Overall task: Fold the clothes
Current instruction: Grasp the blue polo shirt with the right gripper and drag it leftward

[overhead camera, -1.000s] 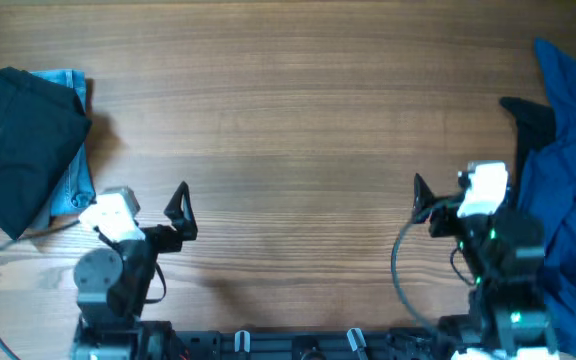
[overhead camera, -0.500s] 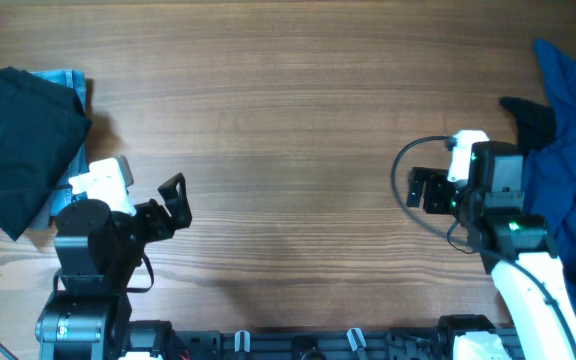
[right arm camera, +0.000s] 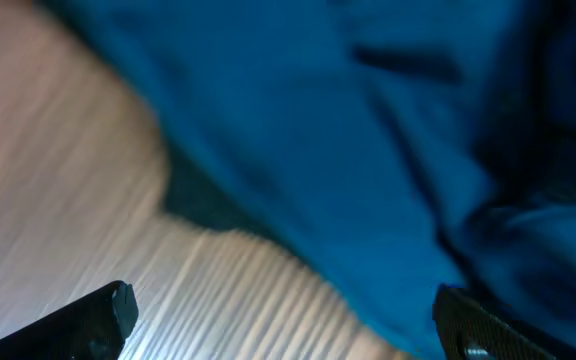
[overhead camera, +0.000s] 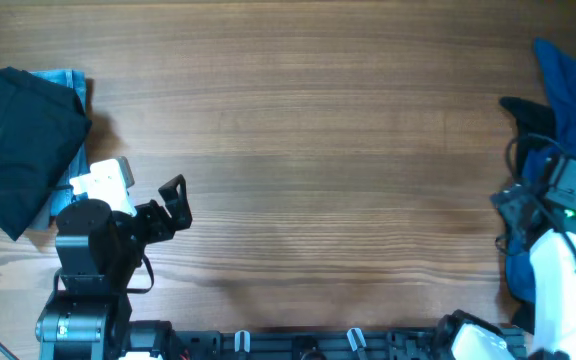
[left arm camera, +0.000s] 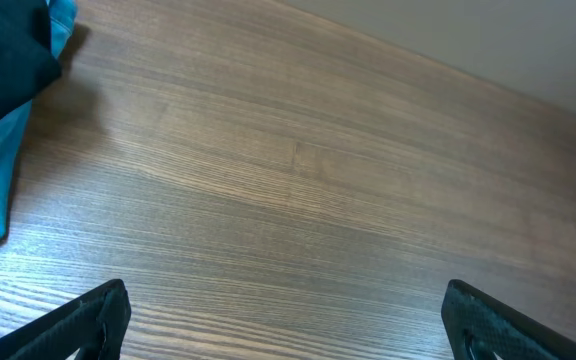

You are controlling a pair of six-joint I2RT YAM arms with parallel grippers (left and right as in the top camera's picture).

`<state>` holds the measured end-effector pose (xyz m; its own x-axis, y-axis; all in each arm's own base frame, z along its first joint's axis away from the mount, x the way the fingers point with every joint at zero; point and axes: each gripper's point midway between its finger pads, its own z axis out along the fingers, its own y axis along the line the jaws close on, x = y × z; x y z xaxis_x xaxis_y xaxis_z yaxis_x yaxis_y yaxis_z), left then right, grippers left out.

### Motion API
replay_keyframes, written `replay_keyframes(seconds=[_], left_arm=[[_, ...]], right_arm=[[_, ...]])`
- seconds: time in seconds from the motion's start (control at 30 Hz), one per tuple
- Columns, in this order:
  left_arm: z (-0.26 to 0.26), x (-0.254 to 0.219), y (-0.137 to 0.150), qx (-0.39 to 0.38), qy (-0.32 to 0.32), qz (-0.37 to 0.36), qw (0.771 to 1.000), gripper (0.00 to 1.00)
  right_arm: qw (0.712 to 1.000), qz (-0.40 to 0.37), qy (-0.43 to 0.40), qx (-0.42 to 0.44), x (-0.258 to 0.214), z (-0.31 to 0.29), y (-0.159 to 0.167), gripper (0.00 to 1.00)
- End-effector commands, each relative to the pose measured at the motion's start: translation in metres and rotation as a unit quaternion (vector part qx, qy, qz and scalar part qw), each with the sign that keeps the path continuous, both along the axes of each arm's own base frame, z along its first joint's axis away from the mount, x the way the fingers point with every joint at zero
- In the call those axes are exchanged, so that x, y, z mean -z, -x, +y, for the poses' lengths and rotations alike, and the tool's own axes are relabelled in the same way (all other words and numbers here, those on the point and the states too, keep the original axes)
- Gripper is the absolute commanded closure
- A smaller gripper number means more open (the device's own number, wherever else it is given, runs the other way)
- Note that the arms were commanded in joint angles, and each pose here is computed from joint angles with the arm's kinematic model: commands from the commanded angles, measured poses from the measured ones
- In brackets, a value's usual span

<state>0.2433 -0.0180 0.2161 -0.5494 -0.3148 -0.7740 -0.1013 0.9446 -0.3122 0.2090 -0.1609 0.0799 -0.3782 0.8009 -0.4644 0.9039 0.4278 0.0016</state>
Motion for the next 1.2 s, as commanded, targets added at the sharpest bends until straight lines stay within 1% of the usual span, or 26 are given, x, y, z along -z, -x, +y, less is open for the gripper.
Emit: replay_keyframes(seconds=[0.0, 0.03, 0.1, 0.27, 0.33, 0.4, 0.43, 0.5, 0.53, 0.57, 0.63, 0.7, 0.8, 0.83, 0.9, 0.97, 1.03, 1.1, 1.17], left_arm=[[-0.002, -0.009, -0.001, 0.004, 0.004, -0.010, 1.000, 0.00], [-0.002, -0.009, -0.001, 0.004, 0.004, -0.010, 1.000, 0.00], [-0.003, -0.009, -0.001, 0.004, 0.004, -0.010, 1.000, 0.00], [-0.003, -0.009, -0.001, 0.004, 0.005, -0.009, 1.000, 0.00], [-0.003, -0.008, -0.001, 0.004, 0.005, -0.008, 1.000, 0.00], [-0.003, -0.008, 0.000, 0.004, 0.005, -0.008, 1.000, 0.00], [-0.003, -0.008, 0.000, 0.004, 0.005, -0.008, 1.000, 0.00], [-0.002, -0.008, 0.000, 0.004, 0.004, -0.008, 1.000, 0.00], [-0.002, -0.008, 0.000, 0.004, 0.004, -0.008, 1.000, 0.00], [-0.003, -0.008, -0.001, 0.004, 0.004, -0.008, 1.000, 0.00], [-0.003, -0.008, -0.001, 0.004, 0.004, -0.008, 1.000, 0.00], [-0.003, -0.008, -0.001, 0.004, 0.005, -0.008, 1.000, 0.00], [-0.003, -0.008, 0.000, 0.004, 0.005, -0.008, 1.000, 0.00], [-0.003, -0.008, 0.000, 0.004, 0.005, -0.008, 1.000, 0.00], [-0.002, -0.008, 0.000, 0.004, 0.004, -0.008, 1.000, 0.00], [-0.002, -0.007, 0.000, 0.004, 0.004, -0.004, 1.000, 0.00], [-0.002, -0.005, 0.001, 0.004, 0.004, 0.000, 1.000, 0.00], [-0.002, -0.003, 0.002, 0.004, 0.004, 0.003, 1.000, 0.00], [-0.002, -0.003, 0.003, 0.004, 0.004, 0.004, 1.000, 0.00]], right_arm=[[0.998, 0.014, 0.001, 0.059, 0.013, -0.021, 0.013, 0.02], [0.998, 0.016, -0.002, 0.063, 0.016, -0.023, 0.013, 0.02], [0.997, 0.029, -0.008, 0.067, 0.026, -0.026, 0.013, 0.11], [0.996, 0.055, -0.022, 0.066, 0.048, -0.027, 0.011, 0.14], [0.995, 0.066, -0.028, 0.066, 0.058, -0.027, 0.011, 0.21], [0.995, 0.075, -0.032, 0.063, 0.065, -0.027, 0.010, 0.34], [0.994, 0.079, -0.034, 0.063, 0.068, -0.027, 0.011, 0.46], [0.994, 0.082, -0.036, 0.063, 0.070, -0.027, 0.011, 0.63], [0.994, 0.082, -0.036, 0.063, 0.070, -0.027, 0.011, 0.76], [0.994, 0.080, -0.035, 0.063, 0.069, -0.027, 0.011, 0.86], [0.995, 0.069, -0.042, 0.059, 0.066, -0.025, 0.007, 0.96], [0.996, 0.045, -0.059, 0.050, 0.055, -0.020, -0.003, 0.96], [0.996, -0.017, -0.079, 0.031, 0.025, -0.015, -0.027, 0.96], [0.995, -0.046, -0.081, 0.020, 0.008, -0.015, -0.038, 0.96], [0.990, -0.115, -0.075, -0.035, -0.037, -0.013, -0.067, 0.96], [0.976, -0.191, -0.051, -0.093, -0.097, -0.009, -0.091, 0.95], [0.959, -0.247, -0.024, -0.136, -0.145, -0.003, -0.102, 0.96], [0.942, -0.288, -0.010, -0.174, -0.177, 0.007, -0.106, 0.96], [0.912, -0.330, -0.006, -0.242, -0.203, 0.028, -0.112, 0.96]])
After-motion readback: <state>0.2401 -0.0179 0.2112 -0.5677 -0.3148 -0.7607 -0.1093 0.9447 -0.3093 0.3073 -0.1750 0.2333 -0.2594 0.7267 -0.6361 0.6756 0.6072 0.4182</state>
